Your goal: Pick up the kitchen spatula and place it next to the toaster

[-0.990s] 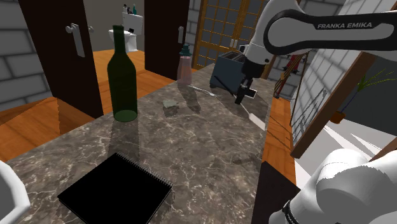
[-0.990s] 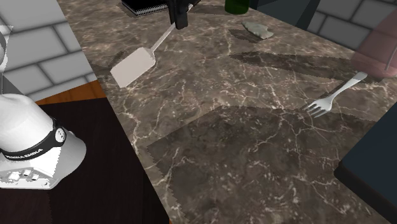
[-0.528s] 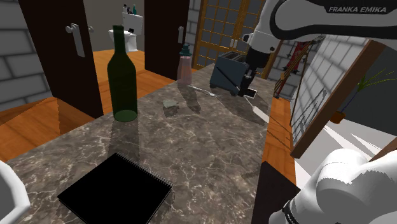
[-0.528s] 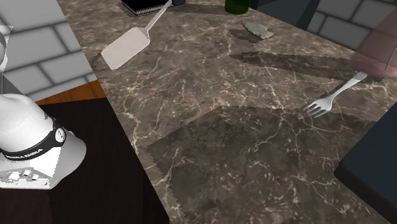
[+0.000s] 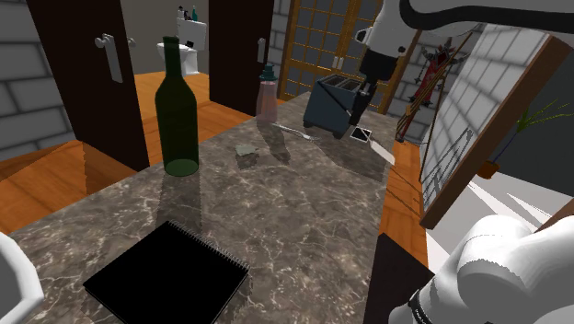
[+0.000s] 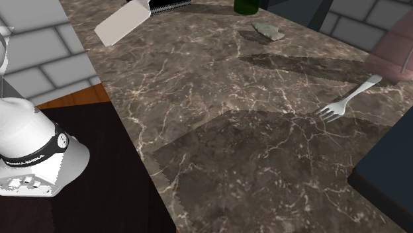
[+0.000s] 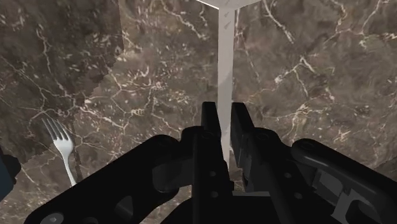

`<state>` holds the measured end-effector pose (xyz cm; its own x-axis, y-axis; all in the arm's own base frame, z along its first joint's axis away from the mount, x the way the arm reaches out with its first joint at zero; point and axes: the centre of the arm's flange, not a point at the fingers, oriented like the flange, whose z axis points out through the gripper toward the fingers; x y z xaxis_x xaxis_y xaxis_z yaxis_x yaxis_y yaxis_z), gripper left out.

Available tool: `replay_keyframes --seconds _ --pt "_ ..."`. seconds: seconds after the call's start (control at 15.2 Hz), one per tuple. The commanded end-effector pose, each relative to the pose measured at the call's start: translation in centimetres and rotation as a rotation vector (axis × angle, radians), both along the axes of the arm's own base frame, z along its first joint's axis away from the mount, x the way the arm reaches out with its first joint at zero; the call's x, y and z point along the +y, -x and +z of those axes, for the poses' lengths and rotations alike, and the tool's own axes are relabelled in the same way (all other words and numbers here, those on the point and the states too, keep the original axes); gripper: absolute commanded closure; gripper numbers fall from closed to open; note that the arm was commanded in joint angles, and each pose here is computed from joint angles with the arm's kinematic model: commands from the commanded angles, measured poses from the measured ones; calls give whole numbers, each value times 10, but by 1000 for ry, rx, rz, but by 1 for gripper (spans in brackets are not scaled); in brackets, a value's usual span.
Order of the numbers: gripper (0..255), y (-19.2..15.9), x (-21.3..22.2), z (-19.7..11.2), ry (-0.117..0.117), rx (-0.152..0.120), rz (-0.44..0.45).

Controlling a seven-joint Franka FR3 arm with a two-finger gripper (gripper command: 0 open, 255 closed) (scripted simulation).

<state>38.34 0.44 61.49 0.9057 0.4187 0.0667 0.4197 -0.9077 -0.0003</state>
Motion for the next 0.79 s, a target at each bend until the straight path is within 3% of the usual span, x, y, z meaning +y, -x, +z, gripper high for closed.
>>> replay_keyframes --seconds 0.0,0.73 --pt "255 0 0 12 0 0 0" --pt "255 0 0 70 0 0 0"
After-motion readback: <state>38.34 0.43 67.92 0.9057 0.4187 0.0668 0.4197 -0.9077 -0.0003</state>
